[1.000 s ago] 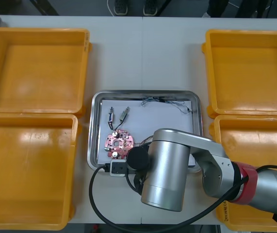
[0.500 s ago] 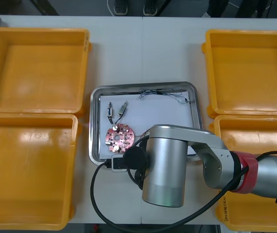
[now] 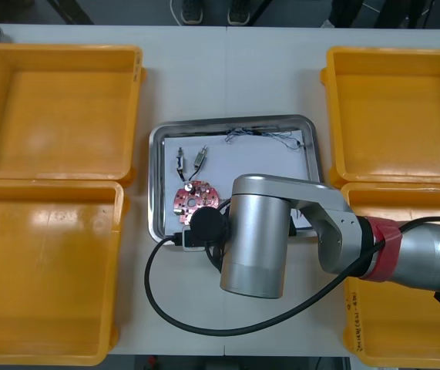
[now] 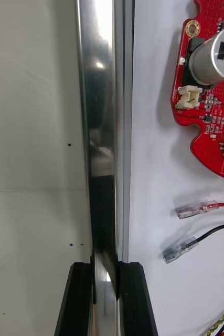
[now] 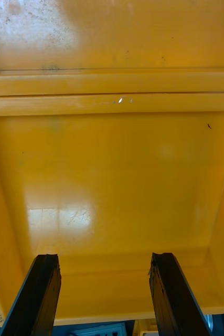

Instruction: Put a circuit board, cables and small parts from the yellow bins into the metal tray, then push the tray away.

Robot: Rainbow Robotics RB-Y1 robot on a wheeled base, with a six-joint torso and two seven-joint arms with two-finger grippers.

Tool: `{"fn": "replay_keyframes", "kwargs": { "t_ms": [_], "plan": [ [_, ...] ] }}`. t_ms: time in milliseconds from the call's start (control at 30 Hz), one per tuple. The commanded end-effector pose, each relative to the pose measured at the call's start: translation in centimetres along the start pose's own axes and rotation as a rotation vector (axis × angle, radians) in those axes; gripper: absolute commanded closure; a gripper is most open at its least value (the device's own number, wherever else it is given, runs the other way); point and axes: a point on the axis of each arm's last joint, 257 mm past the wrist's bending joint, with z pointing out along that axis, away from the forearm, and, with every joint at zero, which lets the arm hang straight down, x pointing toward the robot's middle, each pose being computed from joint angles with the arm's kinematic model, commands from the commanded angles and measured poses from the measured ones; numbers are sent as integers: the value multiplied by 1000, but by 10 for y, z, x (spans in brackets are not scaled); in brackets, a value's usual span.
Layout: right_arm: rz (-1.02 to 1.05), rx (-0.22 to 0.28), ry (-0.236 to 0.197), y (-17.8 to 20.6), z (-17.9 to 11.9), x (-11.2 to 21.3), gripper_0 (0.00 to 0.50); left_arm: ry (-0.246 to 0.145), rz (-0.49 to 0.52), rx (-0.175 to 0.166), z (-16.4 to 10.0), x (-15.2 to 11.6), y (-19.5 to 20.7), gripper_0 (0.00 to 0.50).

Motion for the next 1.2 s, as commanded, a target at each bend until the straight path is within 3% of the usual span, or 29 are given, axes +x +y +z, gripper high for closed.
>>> {"fn": "replay_keyframes", "kwargs": {
  "t_ms": [33, 1200],
  "plan": [
    [4, 50, -20, -22, -11, -14, 500, -25, 75, -66, -16, -3, 18, 0],
    [40, 146, 23, -94, -15, -27, 500, -25, 75, -66, -16, -3, 18, 0]
  ]
}}
